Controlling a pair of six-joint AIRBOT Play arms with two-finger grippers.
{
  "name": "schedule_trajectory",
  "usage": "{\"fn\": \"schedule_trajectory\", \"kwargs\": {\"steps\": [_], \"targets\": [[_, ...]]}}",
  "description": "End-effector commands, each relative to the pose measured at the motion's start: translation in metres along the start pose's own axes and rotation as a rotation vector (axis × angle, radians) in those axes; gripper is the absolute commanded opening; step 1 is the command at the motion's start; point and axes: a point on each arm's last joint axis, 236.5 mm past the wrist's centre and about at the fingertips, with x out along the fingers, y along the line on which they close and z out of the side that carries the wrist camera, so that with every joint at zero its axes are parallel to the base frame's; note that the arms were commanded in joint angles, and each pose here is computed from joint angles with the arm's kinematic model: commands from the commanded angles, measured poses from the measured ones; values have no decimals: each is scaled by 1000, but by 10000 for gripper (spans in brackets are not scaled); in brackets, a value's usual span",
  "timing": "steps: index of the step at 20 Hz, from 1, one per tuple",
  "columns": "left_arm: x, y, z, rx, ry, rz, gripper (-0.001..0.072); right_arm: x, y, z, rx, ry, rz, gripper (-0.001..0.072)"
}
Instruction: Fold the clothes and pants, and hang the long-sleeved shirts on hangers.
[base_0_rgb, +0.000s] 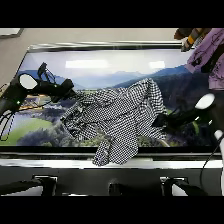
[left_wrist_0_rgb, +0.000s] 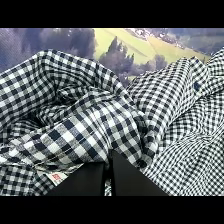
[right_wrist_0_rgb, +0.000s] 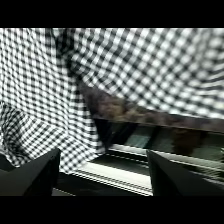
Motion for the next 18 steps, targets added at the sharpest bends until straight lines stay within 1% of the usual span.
{"fn": "schedule_trajectory", "kwargs": {"steps": [1,6,9,11,12,13,14,15,16,17,18], "targets": [[0,0,0,0,2,1,29,63,4,-32,69,3,74,622],[0,0,-1,1,2,1,29,95,28,-29,79,-64,118,620],[0,0,-1,1,2,1,29,108,43,-25,164,-47,188,615],[0,0,-1,1,2,1,29,115,46,-21,198,-48,203,577],[0,0,0,1,2,1,29,118,46,-23,208,-35,205,544],[0,0,0,1,2,1,29,120,46,-26,224,-15,206,484],[0,0,0,1,2,1,29,122,47,-29,230,1,210,326],[0,0,-1,1,3,1,29,122,48,-31,229,9,212,87],[0,0,-1,1,3,1,30,120,50,-31,233,13,221,30],[0,1,0,0,1,2,97,117,53,-31,221,14,228,29],[-1,3,2,-5,-1,3,278,109,54,-27,198,1,220,29]]}}
